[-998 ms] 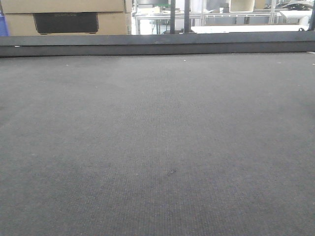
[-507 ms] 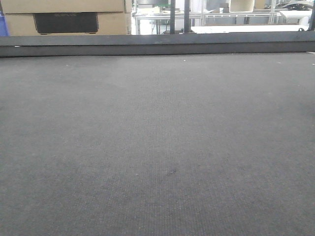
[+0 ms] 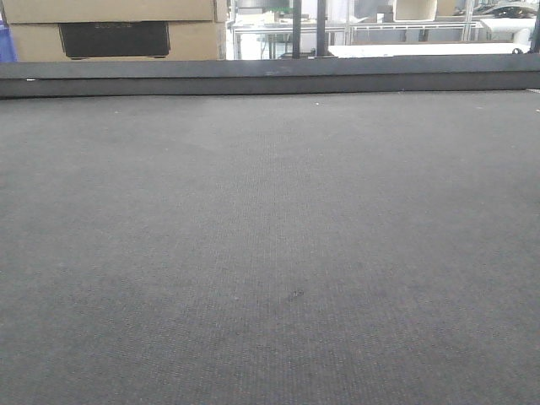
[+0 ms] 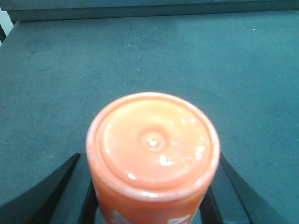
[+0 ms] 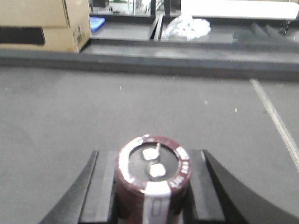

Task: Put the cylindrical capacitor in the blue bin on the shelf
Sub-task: 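Lift both held cylinders off the table, then drive the base to the steel shelf of blue bins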

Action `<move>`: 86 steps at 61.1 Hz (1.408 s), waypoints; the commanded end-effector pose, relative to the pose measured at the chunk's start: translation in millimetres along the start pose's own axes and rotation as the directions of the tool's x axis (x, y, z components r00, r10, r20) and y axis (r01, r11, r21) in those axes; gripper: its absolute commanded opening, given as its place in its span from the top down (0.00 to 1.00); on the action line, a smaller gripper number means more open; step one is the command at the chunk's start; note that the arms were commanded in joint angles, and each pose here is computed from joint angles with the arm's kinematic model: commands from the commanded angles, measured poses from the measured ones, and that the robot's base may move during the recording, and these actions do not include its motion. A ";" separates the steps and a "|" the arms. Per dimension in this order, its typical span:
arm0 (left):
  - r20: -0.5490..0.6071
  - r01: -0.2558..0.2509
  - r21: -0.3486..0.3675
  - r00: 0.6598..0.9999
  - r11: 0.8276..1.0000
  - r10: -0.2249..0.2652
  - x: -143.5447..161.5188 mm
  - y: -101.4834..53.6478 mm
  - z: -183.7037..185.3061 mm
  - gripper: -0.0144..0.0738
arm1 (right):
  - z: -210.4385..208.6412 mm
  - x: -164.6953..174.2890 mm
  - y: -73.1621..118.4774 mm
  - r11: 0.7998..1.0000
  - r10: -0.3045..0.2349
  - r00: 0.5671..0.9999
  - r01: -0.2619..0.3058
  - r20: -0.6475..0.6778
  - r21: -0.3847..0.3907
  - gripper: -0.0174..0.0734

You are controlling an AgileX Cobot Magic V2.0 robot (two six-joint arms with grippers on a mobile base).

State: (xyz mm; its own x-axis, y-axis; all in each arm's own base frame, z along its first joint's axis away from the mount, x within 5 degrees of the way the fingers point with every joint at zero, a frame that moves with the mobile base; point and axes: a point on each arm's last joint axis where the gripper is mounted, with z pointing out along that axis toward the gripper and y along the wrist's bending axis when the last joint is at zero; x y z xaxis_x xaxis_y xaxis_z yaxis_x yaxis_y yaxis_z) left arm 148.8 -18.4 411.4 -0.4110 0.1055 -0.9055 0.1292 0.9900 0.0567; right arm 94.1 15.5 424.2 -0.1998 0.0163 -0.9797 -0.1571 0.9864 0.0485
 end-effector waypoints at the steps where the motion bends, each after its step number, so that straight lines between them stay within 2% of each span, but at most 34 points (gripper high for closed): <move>1: 0.025 -0.003 0.006 1.000 1.000 0.003 -3.4 -0.9 -2.7 0.96 | -4.3 -5.8 -0.2 1.000 -0.020 0.999 0.020 0.033 0.007 0.92; 86: 0.029 -0.003 0.006 1.000 1.000 0.003 -3.7 -0.9 -2.7 0.96 | -4.4 -6.8 -0.3 1.000 -0.021 0.999 0.020 0.044 0.008 0.92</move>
State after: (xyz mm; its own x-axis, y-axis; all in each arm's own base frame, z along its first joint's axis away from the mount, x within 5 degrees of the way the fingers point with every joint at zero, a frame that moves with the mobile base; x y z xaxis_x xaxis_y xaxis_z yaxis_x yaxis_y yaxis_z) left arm 148.9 -18.2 411.4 -0.4106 0.1084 -0.9053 0.1280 0.9899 0.0605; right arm 93.2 15.3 426.6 -0.1934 0.0152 -0.9810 -0.1568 0.9866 0.0462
